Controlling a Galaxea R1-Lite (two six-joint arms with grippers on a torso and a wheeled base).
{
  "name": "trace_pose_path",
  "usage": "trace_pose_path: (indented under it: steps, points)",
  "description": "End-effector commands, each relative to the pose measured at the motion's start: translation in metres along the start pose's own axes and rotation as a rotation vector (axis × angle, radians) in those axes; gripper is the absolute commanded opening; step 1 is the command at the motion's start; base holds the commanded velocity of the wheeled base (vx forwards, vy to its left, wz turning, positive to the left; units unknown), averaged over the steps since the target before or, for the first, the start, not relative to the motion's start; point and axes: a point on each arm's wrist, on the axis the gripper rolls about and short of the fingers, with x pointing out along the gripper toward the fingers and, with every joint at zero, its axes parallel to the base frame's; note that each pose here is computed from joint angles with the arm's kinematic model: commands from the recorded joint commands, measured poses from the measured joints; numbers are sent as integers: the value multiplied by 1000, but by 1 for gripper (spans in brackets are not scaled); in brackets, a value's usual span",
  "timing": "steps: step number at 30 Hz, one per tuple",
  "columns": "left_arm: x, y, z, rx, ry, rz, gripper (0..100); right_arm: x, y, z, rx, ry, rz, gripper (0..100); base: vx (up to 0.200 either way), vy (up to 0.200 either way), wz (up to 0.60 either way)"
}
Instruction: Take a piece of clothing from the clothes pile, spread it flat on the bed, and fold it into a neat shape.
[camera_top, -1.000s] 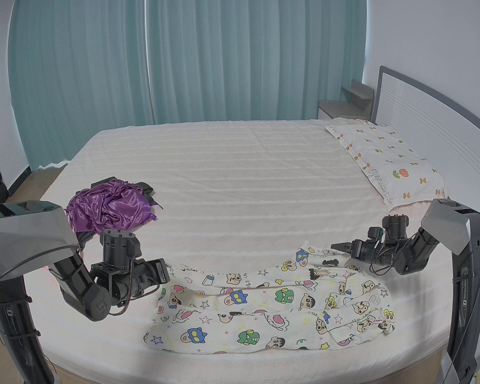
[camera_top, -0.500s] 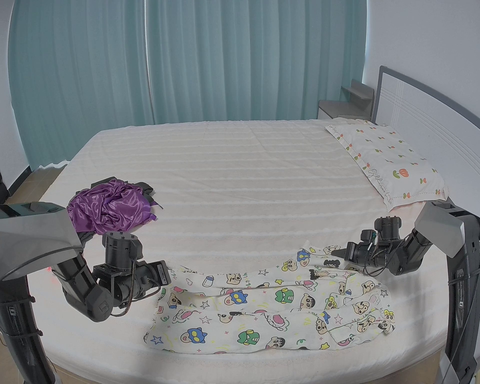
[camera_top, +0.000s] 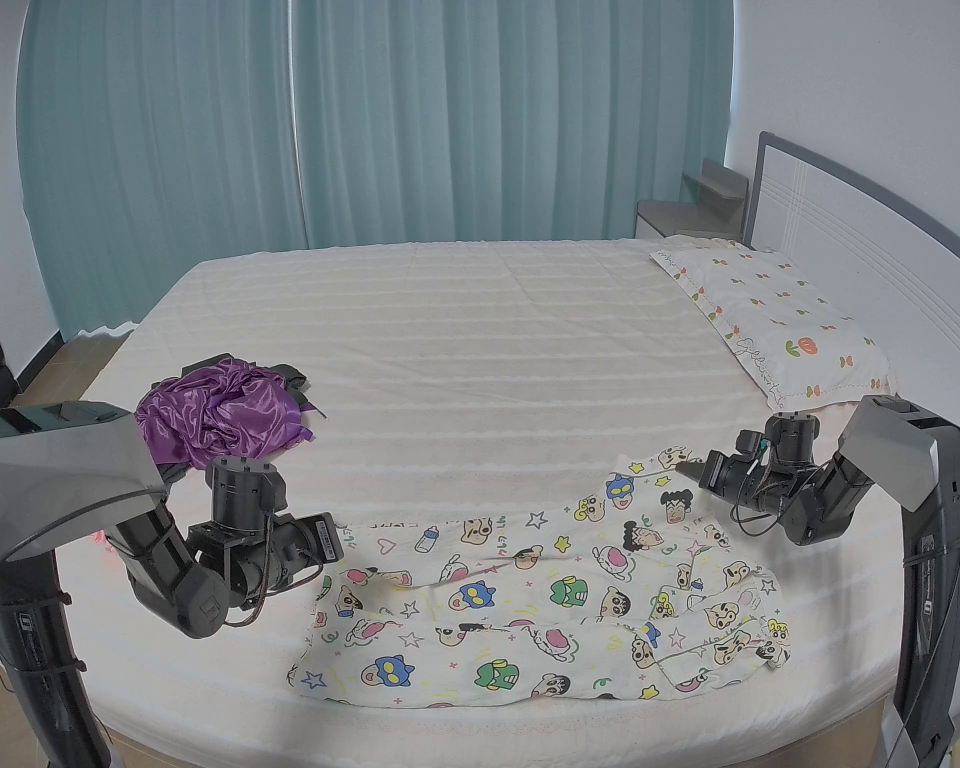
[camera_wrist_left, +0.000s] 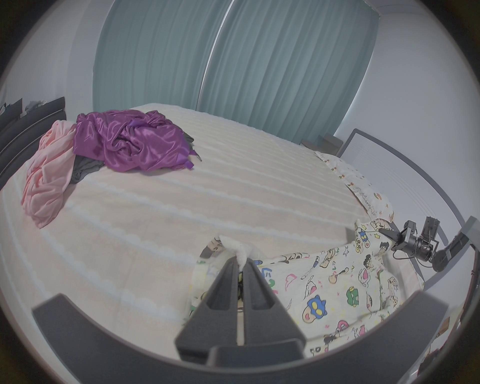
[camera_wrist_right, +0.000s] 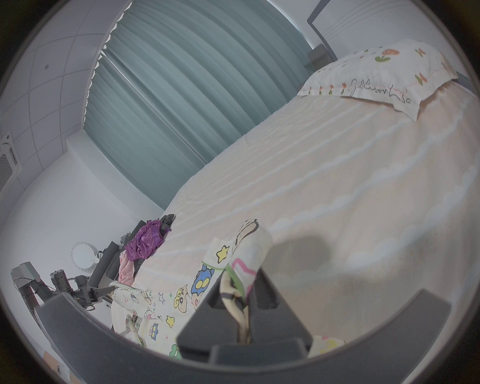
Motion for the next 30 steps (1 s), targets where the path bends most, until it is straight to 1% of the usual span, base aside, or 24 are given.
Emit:
trace_pose_path:
  steps: [1, 6, 9, 11, 12, 15, 20, 28, 30]
  points:
    - [14, -5, 7, 3, -28, -6, 0, -3, 2, 12, -18, -48, 13, 0, 0, 0, 0]
    - [39, -10, 18, 1, -93, 15, 0, -5, 3, 22, -37, -88, 24, 0, 0, 0, 0]
    - [50, -13, 21, 1, -104, 24, 0, -6, 6, 28, -47, -107, 30, 0, 0, 0, 0]
    - [50, -13, 21, 1, -104, 24, 0, -6, 6, 28, -47, -107, 30, 0, 0, 0, 0]
    - [58, -16, 28, -1, -108, 38, 0, -8, 6, 34, -52, -123, 32, 0, 0, 0, 0]
    - [66, -20, 37, -6, -143, 65, 0, -11, 9, 40, -60, -140, 35, 0, 0, 0, 0]
    - [74, -23, 45, -19, -200, 101, 0, -16, 13, 45, -67, -151, 38, 0, 0, 0, 0]
    - [72, -26, 47, -21, -211, 103, 0, -26, 18, 45, -72, -156, 38, 0, 0, 0, 0]
    - [71, -25, 43, -17, -196, 107, 0, -32, 19, 41, -74, -152, 41, 0, 0, 0, 0]
